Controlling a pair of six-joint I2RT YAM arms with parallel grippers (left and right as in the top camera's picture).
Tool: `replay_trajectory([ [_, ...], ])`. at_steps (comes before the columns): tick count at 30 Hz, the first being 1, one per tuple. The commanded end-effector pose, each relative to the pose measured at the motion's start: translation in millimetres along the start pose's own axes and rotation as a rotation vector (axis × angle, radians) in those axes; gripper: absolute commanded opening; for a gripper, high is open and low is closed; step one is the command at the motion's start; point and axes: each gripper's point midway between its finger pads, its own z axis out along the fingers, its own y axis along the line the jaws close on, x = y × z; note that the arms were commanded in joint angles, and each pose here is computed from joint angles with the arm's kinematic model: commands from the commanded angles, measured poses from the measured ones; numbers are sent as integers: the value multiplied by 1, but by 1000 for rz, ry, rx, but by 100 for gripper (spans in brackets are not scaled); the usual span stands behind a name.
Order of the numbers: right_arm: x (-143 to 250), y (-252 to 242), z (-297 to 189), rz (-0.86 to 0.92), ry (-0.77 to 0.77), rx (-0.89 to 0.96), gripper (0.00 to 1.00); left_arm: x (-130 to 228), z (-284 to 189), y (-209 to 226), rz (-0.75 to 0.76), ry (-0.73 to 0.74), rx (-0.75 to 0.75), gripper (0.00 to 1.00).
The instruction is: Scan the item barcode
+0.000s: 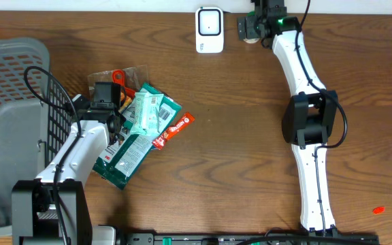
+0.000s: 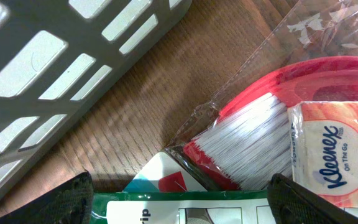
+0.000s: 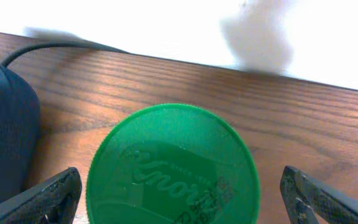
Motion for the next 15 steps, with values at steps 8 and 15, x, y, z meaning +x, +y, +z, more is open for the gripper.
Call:
replay_trajectory([
  [8,-31,7,-22,-50,-80,7,91,2,5,5,-17,5,-22,89],
  [15,-27,8,-22,-52,-66,6,80,2,5,5,-18,5,-23,89],
])
